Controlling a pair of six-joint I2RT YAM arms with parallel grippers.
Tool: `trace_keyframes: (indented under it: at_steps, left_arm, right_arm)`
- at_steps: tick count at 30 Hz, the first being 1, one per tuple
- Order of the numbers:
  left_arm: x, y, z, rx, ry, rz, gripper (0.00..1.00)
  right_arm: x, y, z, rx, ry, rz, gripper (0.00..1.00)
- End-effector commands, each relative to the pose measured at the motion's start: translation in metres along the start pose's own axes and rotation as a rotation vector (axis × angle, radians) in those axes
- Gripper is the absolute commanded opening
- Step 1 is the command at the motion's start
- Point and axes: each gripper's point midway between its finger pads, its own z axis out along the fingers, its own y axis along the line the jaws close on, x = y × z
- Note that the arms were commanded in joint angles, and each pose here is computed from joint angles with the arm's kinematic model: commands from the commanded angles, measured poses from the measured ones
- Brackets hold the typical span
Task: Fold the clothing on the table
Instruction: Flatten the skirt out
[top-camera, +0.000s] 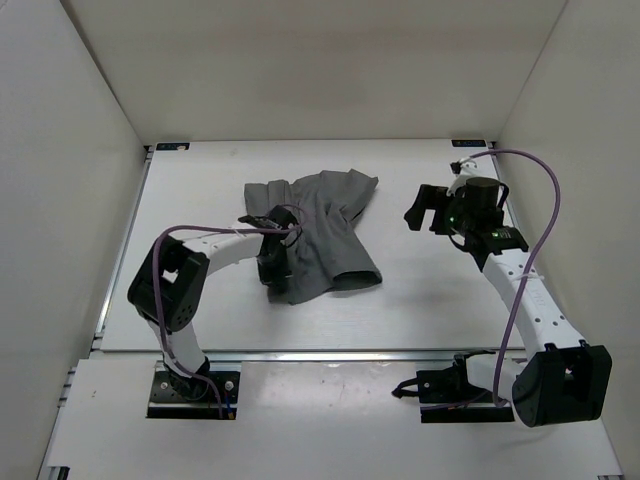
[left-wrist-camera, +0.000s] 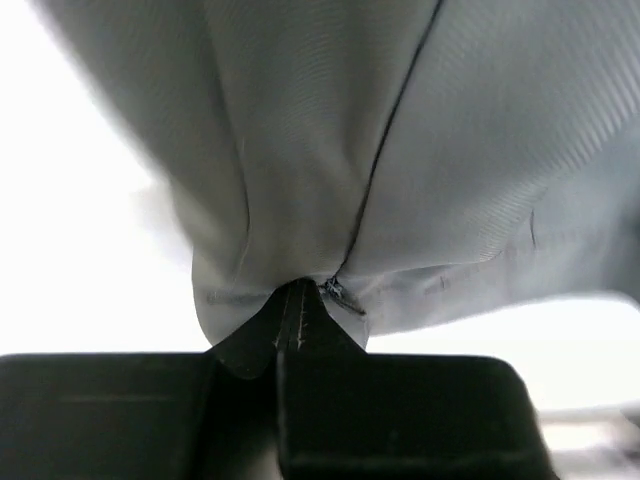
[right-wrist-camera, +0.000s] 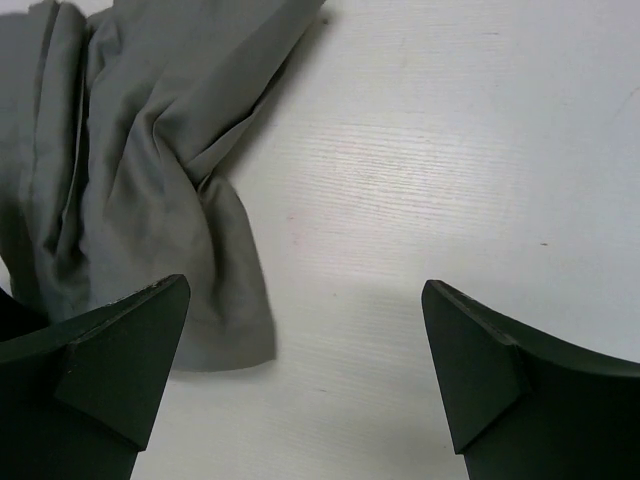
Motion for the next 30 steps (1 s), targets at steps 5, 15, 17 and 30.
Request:
trace_keyframes:
  at_steps: [5,15,17,30]
  left_arm:
    - [-0.061,0.068,-0.036,-0.405,-0.327,0.337,0.38]
    - [-0.051,0.061,-0.061,-0.186,-0.453,0.178,0.60]
    - [-0.053,0.053,-0.066,-0.144,-0.475,0.161,0.60]
    - [-0.037,0.013,-0.048,-0.081,-0.414,0.220,0.63]
  right_arm:
    - [-0.004,0.031,-0.001,-0.110,-0.041,-0.047,0.99]
    - [0.010,0.034,0.003,-0.119,0.003,-0.044,0.99]
    - [0.010,0.035,0.005,-0.126,0.001,-0.047,0.99]
    - [0.019,0.032,0.010,-0.131,0.026,-0.033,0.99]
